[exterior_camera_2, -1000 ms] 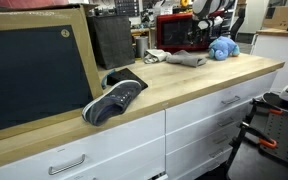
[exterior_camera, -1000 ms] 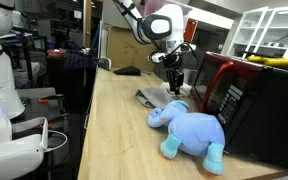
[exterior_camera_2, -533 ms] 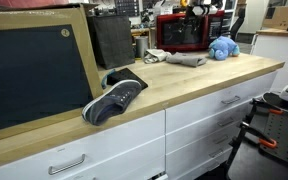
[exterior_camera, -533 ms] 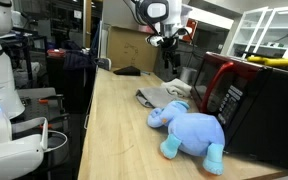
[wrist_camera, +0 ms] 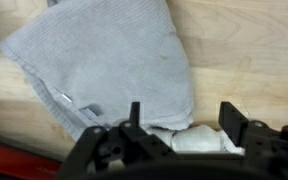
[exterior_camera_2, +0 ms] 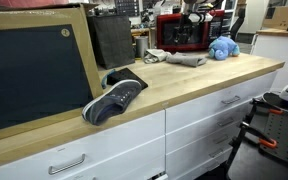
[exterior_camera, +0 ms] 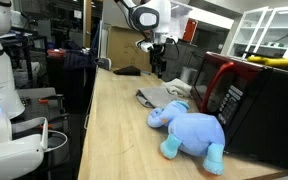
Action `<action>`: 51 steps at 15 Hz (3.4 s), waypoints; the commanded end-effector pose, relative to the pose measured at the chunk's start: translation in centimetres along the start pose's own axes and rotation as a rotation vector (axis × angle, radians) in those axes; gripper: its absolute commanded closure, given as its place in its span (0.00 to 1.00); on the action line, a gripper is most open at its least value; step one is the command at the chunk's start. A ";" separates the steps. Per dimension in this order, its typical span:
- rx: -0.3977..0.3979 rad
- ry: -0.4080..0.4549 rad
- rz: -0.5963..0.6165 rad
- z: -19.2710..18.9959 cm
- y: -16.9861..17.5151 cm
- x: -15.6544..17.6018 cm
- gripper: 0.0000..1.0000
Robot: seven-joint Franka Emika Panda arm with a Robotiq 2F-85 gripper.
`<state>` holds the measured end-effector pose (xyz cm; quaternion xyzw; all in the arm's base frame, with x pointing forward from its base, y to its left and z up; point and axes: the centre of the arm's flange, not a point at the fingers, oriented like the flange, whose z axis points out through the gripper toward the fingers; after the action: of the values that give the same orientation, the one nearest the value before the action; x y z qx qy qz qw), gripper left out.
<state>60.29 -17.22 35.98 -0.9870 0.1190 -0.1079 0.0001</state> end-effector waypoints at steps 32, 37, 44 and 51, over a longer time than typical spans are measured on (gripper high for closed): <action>0.147 -0.181 -0.321 5.2 -8.0 -14.8 1.00; 0.175 -0.120 -0.436 -1.4 -7.8 -14.6 0.60; 0.197 -0.021 -0.487 -8.3 -2.7 -12.6 0.07; 0.183 0.103 -0.487 -14.9 0.8 -10.3 0.00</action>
<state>46.93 -14.80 45.11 -0.9802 -0.1253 -0.1463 0.0466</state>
